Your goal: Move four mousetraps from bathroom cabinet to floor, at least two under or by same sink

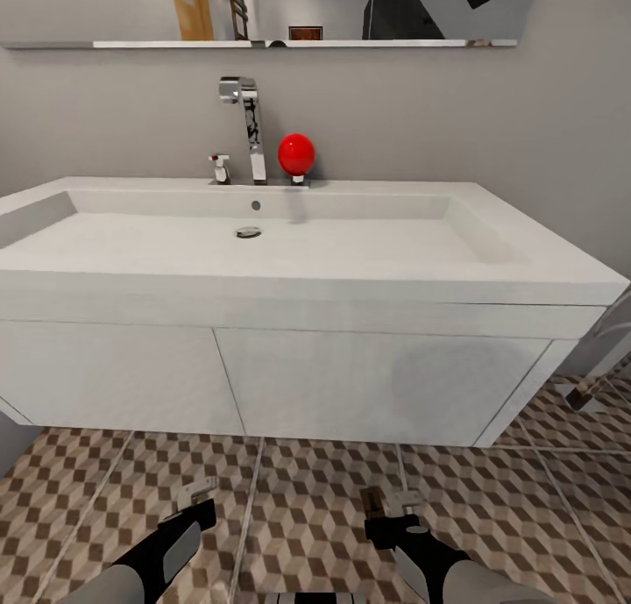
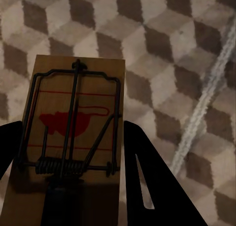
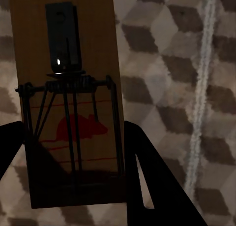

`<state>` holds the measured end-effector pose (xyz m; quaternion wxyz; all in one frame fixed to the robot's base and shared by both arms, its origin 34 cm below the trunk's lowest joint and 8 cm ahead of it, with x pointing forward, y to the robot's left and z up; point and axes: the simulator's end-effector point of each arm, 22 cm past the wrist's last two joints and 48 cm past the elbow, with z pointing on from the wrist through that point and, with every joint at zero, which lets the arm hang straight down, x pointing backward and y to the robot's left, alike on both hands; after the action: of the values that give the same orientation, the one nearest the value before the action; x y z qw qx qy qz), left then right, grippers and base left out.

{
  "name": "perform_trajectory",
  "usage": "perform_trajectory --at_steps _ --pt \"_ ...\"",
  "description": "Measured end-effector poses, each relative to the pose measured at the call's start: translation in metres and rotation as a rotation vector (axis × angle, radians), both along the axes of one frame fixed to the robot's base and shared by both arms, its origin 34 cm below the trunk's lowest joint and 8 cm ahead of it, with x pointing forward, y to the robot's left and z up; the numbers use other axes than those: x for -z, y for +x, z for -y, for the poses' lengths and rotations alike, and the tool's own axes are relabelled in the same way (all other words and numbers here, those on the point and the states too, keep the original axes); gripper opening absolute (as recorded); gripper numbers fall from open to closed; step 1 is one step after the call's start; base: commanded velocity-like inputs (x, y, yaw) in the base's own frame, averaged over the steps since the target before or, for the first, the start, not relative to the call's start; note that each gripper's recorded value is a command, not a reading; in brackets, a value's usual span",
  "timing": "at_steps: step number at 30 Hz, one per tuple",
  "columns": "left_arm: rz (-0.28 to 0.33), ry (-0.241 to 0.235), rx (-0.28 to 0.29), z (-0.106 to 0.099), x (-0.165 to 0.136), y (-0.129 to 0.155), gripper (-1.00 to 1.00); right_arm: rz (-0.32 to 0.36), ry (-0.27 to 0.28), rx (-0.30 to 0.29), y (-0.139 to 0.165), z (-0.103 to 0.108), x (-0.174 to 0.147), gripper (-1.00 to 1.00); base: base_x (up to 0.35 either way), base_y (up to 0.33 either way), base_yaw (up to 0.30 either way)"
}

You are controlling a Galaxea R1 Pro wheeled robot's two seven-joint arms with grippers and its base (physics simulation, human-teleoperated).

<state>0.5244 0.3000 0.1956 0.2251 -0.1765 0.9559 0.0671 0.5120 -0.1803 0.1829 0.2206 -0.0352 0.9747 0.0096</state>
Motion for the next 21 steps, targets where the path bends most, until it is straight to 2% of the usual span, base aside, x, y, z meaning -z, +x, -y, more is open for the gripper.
perform_trajectory --at_steps 10,21 --pt "0.001 0.002 0.004 -0.0030 -0.0010 0.0010 -1.00 0.002 0.001 0.000 0.0003 -0.0006 -0.0005 -1.00 0.269 -0.083 0.000" --pt "0.004 0.005 0.004 -0.0026 -0.0018 0.0027 -1.00 -0.004 -0.001 0.021 -0.0007 0.0023 0.0004 -1.00 0.028 -0.009 0.000"
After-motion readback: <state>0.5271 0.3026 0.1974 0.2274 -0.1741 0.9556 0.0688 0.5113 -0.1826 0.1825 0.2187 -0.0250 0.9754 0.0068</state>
